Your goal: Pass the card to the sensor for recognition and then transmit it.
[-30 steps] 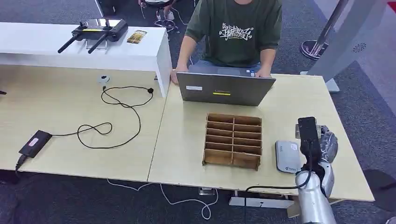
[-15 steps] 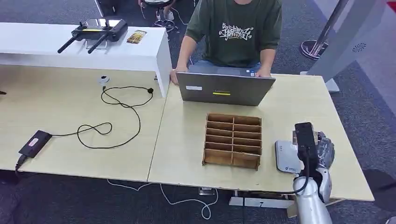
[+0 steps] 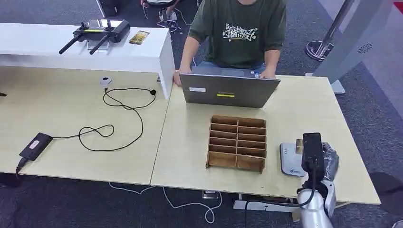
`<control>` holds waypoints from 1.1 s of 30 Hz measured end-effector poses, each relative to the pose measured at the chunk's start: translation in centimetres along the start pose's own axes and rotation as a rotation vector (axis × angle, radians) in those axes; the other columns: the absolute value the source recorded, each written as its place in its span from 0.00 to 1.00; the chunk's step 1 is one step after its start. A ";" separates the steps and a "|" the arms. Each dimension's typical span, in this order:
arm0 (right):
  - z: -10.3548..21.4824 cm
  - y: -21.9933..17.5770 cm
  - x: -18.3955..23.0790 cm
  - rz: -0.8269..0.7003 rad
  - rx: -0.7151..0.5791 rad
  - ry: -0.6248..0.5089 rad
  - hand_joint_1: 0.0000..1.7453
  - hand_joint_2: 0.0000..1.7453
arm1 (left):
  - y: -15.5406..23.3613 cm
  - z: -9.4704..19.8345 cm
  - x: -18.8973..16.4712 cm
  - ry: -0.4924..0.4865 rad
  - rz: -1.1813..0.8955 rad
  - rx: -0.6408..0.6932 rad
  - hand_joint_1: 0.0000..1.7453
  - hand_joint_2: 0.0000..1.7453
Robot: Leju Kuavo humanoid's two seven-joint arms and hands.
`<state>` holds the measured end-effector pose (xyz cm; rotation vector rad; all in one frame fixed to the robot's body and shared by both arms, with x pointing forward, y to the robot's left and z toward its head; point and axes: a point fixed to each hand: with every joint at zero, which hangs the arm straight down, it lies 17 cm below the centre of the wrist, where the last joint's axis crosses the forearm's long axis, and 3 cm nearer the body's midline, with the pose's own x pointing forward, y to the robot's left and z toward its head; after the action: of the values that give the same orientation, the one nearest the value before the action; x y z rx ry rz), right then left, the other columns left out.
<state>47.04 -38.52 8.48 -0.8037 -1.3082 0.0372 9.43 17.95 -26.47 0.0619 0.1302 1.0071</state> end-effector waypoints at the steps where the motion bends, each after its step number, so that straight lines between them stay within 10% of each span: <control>1: 0.0 0.2 -0.1 -0.005 0.006 0.004 1.00 1.00 | 0.0 0.0 0.0 0.001 0.000 0.000 0.00 0.00; 33: -2.0 4.9 -3.7 0.067 0.124 0.153 1.00 1.00 | 0.0 0.0 0.0 0.011 -0.003 0.000 0.00 0.00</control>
<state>49.64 -37.60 2.62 -0.7304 -1.1238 0.1074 9.44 18.00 -26.46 0.0560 0.1400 1.0045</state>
